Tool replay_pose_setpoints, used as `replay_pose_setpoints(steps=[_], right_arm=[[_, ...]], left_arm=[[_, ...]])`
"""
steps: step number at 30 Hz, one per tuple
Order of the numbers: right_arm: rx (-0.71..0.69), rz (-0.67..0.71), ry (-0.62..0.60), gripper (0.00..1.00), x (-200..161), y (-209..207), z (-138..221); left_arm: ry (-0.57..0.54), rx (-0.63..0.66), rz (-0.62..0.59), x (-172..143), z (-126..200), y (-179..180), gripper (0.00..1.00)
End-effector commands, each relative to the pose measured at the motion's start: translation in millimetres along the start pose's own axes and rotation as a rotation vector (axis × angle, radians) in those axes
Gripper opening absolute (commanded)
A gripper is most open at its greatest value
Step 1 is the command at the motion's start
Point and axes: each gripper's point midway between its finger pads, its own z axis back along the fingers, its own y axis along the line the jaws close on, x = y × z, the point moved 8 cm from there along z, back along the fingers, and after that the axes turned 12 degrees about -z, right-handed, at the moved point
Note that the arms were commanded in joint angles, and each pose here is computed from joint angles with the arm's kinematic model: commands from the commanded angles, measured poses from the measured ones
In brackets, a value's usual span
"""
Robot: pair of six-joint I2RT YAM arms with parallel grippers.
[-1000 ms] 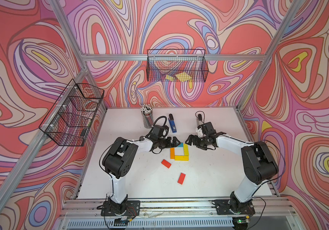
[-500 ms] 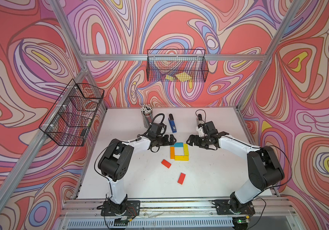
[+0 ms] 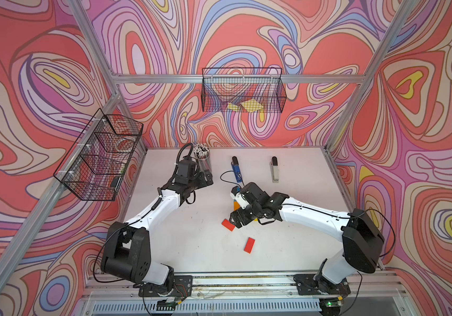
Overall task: Assemble the letter p with building blocks
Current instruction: Pick up the building block from the center of the board.
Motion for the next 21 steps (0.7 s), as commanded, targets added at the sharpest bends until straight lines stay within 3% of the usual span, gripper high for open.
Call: replay_pose_setpoints(steps=[1, 12, 21], right_arm=[[-0.03, 0.067, 0.054, 0.87, -3, 7, -17], [-0.07, 0.081, 0.184, 0.71, -11, 14, -59], [-0.09, 0.081, 0.216, 0.68, -11, 13, -75]], left_arm=[[0.021, 0.053, 0.02, -12, 14, 7, 0.99], [0.028, 0.064, 0.081, -29, 21, 33, 0.99], [0.037, 0.066, 0.085, -34, 20, 38, 0.99]])
